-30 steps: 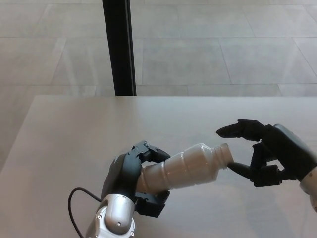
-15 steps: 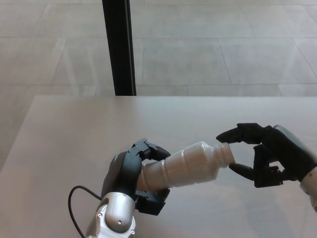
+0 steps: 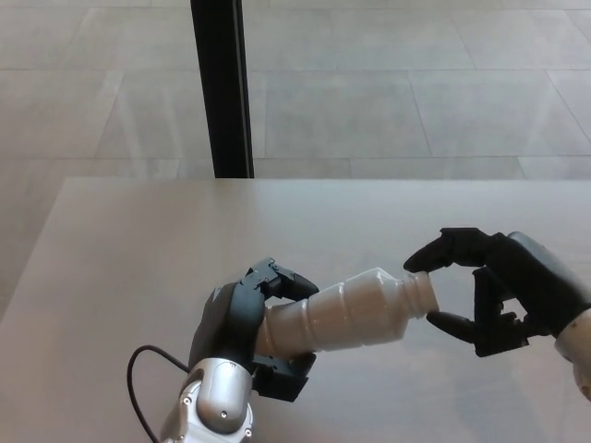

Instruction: The robot uses its left hand to to lift the bottle kept on the middle of the desk and tilts it towards its right hand. It then uses its right hand to rotate its cap to open it and places the bottle and cap back on the desk

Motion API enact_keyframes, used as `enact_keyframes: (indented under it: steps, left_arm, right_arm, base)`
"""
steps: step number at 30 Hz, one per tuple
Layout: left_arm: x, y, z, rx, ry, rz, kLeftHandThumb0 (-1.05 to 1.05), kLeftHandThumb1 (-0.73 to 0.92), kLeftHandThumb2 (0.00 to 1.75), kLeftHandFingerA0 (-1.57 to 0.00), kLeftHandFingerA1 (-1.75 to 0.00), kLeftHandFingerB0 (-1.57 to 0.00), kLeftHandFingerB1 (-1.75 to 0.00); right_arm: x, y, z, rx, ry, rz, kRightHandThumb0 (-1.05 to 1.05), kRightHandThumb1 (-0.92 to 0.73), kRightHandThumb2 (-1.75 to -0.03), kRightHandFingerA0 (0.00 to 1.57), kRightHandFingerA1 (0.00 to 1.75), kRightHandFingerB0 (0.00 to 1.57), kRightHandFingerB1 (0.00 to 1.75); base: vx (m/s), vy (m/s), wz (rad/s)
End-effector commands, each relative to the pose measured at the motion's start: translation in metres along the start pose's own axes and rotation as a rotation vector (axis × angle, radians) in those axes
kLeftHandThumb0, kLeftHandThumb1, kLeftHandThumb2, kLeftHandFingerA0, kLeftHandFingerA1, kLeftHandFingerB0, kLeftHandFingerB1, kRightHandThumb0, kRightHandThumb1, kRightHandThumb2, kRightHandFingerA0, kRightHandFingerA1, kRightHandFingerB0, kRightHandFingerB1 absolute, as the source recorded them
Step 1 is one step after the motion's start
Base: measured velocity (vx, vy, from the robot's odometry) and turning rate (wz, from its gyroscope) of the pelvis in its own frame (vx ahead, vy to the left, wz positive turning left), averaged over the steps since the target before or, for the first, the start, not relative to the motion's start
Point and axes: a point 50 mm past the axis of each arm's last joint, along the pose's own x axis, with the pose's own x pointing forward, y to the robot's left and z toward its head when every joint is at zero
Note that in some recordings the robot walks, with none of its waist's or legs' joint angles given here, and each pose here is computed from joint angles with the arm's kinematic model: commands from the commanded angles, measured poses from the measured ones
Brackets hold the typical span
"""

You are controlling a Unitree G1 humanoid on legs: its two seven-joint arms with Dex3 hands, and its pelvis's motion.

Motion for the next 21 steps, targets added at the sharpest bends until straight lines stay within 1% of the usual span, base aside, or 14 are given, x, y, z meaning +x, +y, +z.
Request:
enact_keyframes:
  steps: [1, 2, 3, 4, 8, 9, 10, 11, 12, 16, 17, 18, 19, 21]
  left_arm:
    - [0.0, 0.0, 0.003, -0.019, -0.03, 0.023, 0.07, 0.6, 1.32, -0.9, -1.75, -0.73, -1.58]
    - [0.0, 0.0, 0.003, -0.024, -0.027, 0.024, 0.08, 0.6, 1.33, -0.9, -1.75, -0.73, -1.58]
    - [-0.001, -0.001, 0.002, -0.031, -0.024, 0.024, 0.08, 0.6, 1.33, -0.9, -1.75, -0.73, -1.58]
    - [-0.001, -0.002, 0.002, -0.013, -0.021, 0.02, 0.08, 0.6, 1.33, -0.89, -1.75, -0.72, -1.57]
    - [-0.001, -0.003, 0.001, -0.013, -0.019, 0.016, 0.09, 0.61, 1.32, -0.89, -1.75, -0.72, -1.56]
    - [-0.002, -0.003, 0.0, -0.017, -0.021, 0.013, 0.08, 0.62, 1.3, -0.88, -1.75, -0.71, -1.56]
    - [-0.002, -0.003, 0.0, -0.018, -0.02, 0.014, 0.08, 0.61, 1.32, -0.89, -1.75, -0.71, -1.57]
    - [-0.002, -0.003, 0.0, -0.023, -0.013, 0.015, 0.08, 0.62, 1.31, -0.88, -1.75, -0.69, -1.58]
    - [-0.002, -0.003, 0.0, -0.03, -0.003, 0.015, 0.08, 0.62, 1.31, -0.88, -1.75, -0.69, -1.58]
    - [-0.002, -0.004, 0.0, -0.031, 0.006, 0.012, 0.08, 0.63, 1.28, -0.88, -1.75, -0.69, -1.56]
    - [-0.002, -0.004, 0.0, -0.046, 0.001, 0.007, 0.08, 0.63, 1.29, -0.88, -1.75, -0.69, -1.56]
    - [-0.001, -0.004, 0.0, -0.05, 0.003, 0.008, 0.03, 0.63, 1.31, -1.05, -1.75, -0.8, -1.42]
    - [-0.001, -0.004, 0.001, -0.046, 0.004, 0.008, 0.08, 0.63, 1.3, -0.89, -1.75, -0.71, -1.56]
    - [-0.001, -0.004, 0.001, -0.049, -0.001, 0.005, 0.09, 0.63, 1.3, -0.89, -1.75, -0.7, -1.58]
  right_arm:
    - [-0.004, 0.004, 0.0, 0.005, -0.048, -0.096, -0.21, -0.53, -1.01, 1.02, 1.48, 0.92, 1.07]
    - [-0.004, 0.005, 0.001, 0.018, -0.058, -0.128, -0.24, -0.52, -1.1, 1.2, 1.28, 0.92, 1.03]
    - [-0.004, 0.006, 0.001, 0.037, -0.069, -0.171, -0.24, -0.52, -1.1, 1.2, 1.28, 0.92, 1.03]
    - [-0.005, 0.007, 0.003, 0.056, -0.1, -0.221, -0.21, -0.52, -1.04, 0.99, 1.68, 0.89, 1.09]
    - [-0.006, 0.008, 0.003, 0.075, -0.114, -0.258, -0.2, -0.5, -1.06, 1.0, 1.68, 0.9, 1.08]
    - [-0.007, 0.008, 0.006, 0.074, -0.16, -0.359, -0.16, -0.48, -1.05, 0.99, 1.66, 0.93, 1.04]
    - [-0.008, 0.008, 0.007, 0.071, -0.183, -0.402, -0.15, -0.47, -1.06, 1.01, 1.65, 0.94, 1.04]
    - [-0.01, 0.008, 0.008, 0.067, -0.214, -0.455, -0.17, -0.49, -1.02, 1.02, 1.64, 0.91, 1.03]
    - [-0.012, 0.008, 0.008, 0.066, -0.251, -0.512, -0.17, -0.49, -1.02, 1.02, 1.64, 0.91, 1.03]
    - [-0.014, 0.008, 0.009, 0.041, -0.287, -0.553, -0.16, -0.5, -1.05, 1.02, 1.65, 0.88, 1.02]
    - [-0.016, 0.007, 0.009, 0.028, -0.324, -0.57, -0.16, -0.51, -1.07, 1.01, 1.68, 0.86, 1.04]
    - [-0.016, 0.007, 0.01, 0.02, -0.334, -0.579, -0.17, -0.51, -1.06, 1.01, 1.67, 0.86, 1.05]
    - [-0.017, 0.005, 0.01, -0.005, -0.346, -0.59, -0.18, -0.51, -1.06, 1.01, 1.67, 0.85, 1.05]
    - [-0.02, 0.002, 0.011, -0.07, -0.393, -0.604, -0.17, -0.51, -1.07, 1.0, 1.69, 0.84, 1.05]
  base:
    - [0.0, 0.0, 0.0]
    - [0.0, 0.0, 0.0]
    - [0.0, 0.0, 0.0]
    - [0.0, 0.0, 0.0]
    - [0.0, 0.0, 0.0]
    - [0.0, 0.0, 0.0]
    - [0.0, 0.0, 0.0]
    - [0.0, 0.0, 0.0]
    - [0.0, 0.0, 0.0]
    - [0.0, 0.0, 0.0]
    - [0.0, 0.0, 0.0]
    - [0.0, 0.0, 0.0]
    - [0.0, 0.0, 0.0]
    - [0.0, 0.0, 0.0]
